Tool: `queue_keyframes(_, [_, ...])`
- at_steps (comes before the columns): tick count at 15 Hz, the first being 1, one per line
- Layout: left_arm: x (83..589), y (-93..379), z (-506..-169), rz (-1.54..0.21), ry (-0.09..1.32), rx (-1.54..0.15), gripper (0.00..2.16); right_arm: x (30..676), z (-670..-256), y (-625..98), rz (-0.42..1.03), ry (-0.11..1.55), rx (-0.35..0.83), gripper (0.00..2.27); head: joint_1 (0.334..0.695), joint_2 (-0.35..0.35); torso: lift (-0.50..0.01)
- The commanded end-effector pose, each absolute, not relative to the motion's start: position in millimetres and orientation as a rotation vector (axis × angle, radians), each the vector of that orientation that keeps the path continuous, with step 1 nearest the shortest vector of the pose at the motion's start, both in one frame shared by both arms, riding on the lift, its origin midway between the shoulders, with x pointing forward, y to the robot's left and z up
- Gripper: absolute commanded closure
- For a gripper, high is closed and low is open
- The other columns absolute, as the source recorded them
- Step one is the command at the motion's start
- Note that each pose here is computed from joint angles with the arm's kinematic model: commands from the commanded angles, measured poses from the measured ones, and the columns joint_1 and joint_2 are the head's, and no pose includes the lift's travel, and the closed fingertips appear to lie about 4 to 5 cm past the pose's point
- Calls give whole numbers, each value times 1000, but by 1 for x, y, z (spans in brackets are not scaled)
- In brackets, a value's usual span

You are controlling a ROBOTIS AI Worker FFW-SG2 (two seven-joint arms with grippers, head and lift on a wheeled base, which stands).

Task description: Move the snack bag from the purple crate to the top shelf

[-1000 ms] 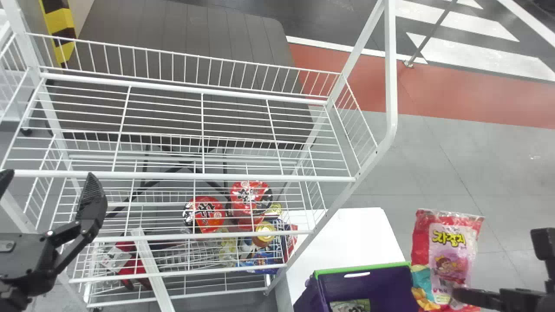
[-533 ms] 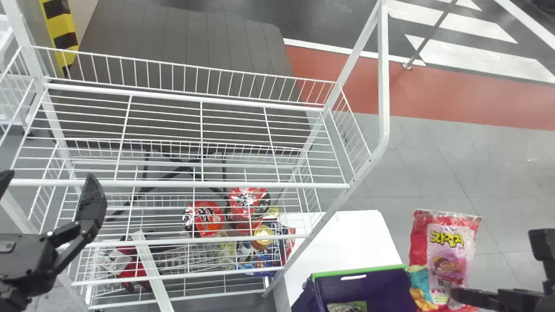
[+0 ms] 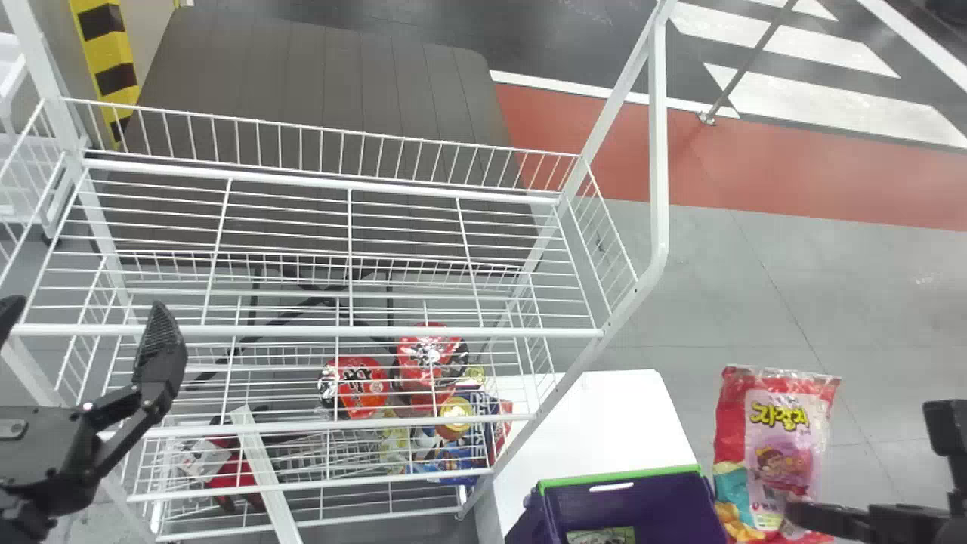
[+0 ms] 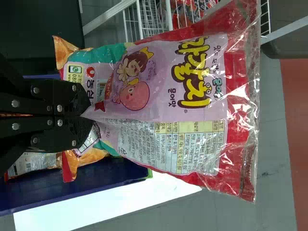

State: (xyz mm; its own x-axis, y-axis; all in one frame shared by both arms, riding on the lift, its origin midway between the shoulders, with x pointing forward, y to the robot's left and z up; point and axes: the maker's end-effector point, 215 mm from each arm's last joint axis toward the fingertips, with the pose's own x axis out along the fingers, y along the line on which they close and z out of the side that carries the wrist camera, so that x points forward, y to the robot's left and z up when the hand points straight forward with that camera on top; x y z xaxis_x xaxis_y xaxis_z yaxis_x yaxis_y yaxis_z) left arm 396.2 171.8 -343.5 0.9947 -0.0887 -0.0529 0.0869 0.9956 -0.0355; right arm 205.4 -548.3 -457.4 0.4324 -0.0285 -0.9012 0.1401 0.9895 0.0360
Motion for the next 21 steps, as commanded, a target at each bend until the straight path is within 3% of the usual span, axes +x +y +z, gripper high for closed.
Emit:
queue_keyframes(1, [396, 172, -343, -88, 53, -33, 56, 204, -456, -549, -110, 1116, 119, 1922, 695, -350, 10])
queue_keyframes(6, [396, 172, -345, -88, 57, -30, 56, 204, -440, -537, -100, 1071, 212, 1926, 695, -350, 2])
queue_keyframes(14, [395, 169, -343, -102, 54, -24, 56, 233, -363, -486, -118, 894, 323, 2013, 695, -350, 2])
queue_keyframes(21, [393, 157, -339, -129, 48, -27, 60, 321, -257, -409, 85, 655, 77, 2010, 695, -350, 2])
